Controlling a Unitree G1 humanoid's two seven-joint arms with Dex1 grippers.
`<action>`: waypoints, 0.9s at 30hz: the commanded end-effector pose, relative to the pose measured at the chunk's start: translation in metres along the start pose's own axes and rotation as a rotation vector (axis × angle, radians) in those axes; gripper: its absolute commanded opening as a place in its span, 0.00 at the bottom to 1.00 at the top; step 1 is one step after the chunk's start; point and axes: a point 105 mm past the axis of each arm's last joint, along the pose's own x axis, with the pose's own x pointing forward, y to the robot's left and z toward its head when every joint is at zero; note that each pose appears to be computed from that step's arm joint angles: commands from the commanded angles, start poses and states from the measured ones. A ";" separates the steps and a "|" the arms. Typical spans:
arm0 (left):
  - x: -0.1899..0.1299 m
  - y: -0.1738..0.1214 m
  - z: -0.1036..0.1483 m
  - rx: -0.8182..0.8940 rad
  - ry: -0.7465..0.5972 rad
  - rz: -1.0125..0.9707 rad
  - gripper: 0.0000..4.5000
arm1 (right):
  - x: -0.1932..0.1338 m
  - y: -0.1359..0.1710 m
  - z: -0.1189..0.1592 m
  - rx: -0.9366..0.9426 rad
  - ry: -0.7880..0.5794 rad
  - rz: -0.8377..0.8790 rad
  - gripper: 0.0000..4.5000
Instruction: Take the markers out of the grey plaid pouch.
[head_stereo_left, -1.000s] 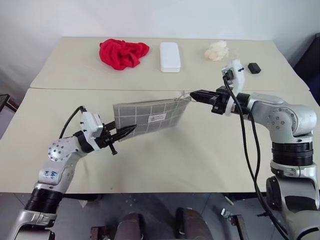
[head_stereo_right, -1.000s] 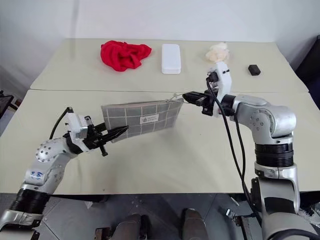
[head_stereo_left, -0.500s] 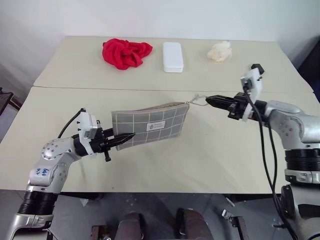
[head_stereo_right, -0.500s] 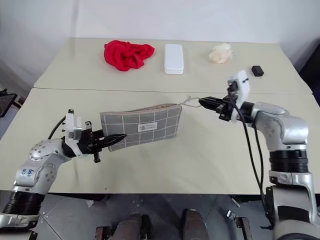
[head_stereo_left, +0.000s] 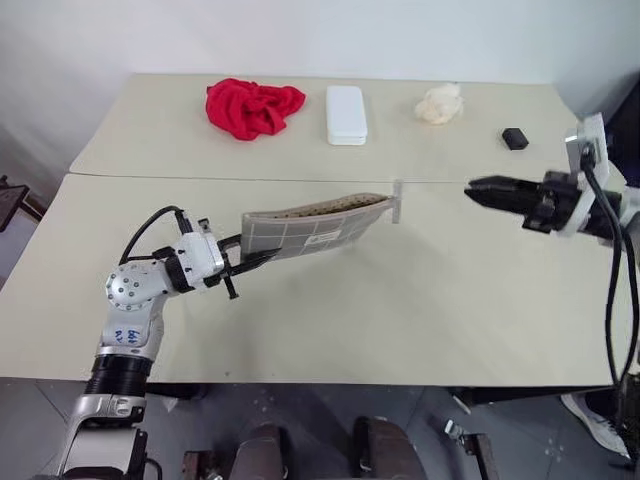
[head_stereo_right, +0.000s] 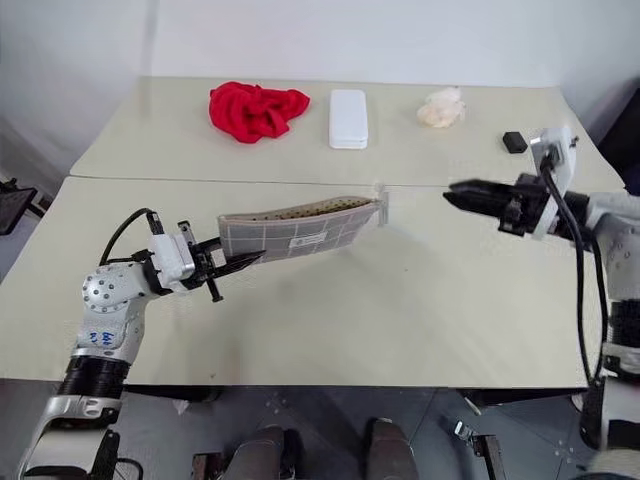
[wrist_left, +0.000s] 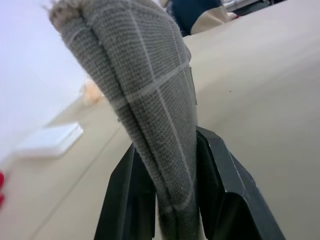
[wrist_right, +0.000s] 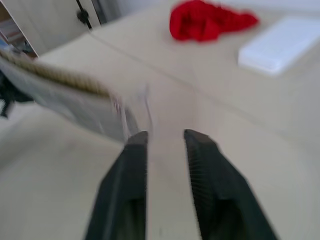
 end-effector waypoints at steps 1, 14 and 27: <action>0.003 -0.002 0.002 0.081 -0.022 -0.020 0.16 | 0.027 0.023 0.014 -0.122 -0.005 0.085 0.00; 0.014 -0.008 0.002 0.098 -0.055 -0.020 0.16 | 0.098 0.088 -0.004 -0.282 0.117 0.266 0.00; 0.012 -0.011 0.000 0.079 -0.055 -0.010 0.16 | 0.093 0.101 -0.040 -0.445 0.234 0.360 0.00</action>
